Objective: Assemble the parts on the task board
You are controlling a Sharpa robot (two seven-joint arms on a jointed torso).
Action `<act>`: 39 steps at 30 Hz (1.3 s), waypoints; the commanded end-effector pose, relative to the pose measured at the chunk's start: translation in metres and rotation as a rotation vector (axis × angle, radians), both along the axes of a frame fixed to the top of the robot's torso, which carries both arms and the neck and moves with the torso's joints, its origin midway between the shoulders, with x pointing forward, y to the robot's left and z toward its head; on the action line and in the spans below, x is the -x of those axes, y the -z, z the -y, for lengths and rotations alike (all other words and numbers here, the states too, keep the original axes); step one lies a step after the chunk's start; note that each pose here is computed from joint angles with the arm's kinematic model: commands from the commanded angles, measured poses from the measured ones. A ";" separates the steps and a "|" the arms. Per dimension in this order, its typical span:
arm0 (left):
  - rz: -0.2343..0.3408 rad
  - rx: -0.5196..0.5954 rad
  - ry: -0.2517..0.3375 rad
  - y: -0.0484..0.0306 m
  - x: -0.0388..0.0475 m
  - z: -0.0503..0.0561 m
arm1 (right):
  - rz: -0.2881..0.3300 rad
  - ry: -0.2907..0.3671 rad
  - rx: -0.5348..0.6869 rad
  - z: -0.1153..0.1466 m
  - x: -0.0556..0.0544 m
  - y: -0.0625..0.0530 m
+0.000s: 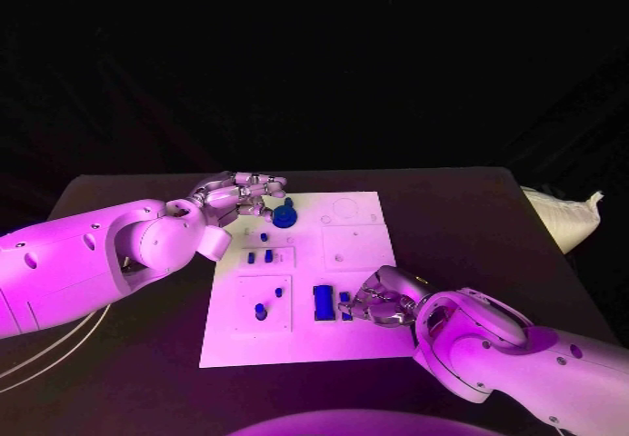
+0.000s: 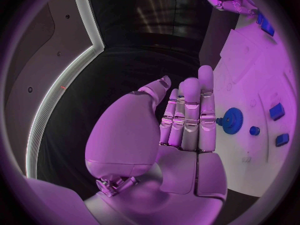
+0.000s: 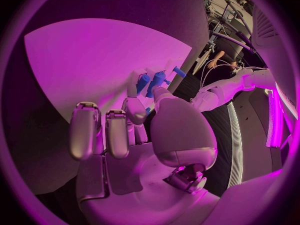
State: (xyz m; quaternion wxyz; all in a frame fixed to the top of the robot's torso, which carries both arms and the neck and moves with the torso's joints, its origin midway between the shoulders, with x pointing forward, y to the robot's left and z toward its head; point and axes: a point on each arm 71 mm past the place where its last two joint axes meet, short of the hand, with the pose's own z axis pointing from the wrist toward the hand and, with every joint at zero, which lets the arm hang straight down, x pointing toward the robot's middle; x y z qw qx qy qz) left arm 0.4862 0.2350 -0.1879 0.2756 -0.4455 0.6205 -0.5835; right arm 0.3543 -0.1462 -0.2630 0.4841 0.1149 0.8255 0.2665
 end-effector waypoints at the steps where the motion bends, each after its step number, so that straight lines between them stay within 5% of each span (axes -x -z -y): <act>1: 0.006 0.008 0.019 -0.0010 0.0007 0.002 | 0.013 -0.018 0.003 0.000 0.001 -0.001; 29: 0.006 0.007 0.020 -0.0007 0.0002 0.003 | 0.048 -0.027 0.030 0.002 -0.006 0.004; 34: 0.007 0.006 0.017 -0.0004 -0.0003 0.002 | 0.060 -0.016 -0.057 0.008 -0.005 -0.002; 39: -0.015 0.029 -0.009 0.0030 -0.0021 -0.003 | 0.165 -0.028 -0.311 0.012 -0.016 -0.019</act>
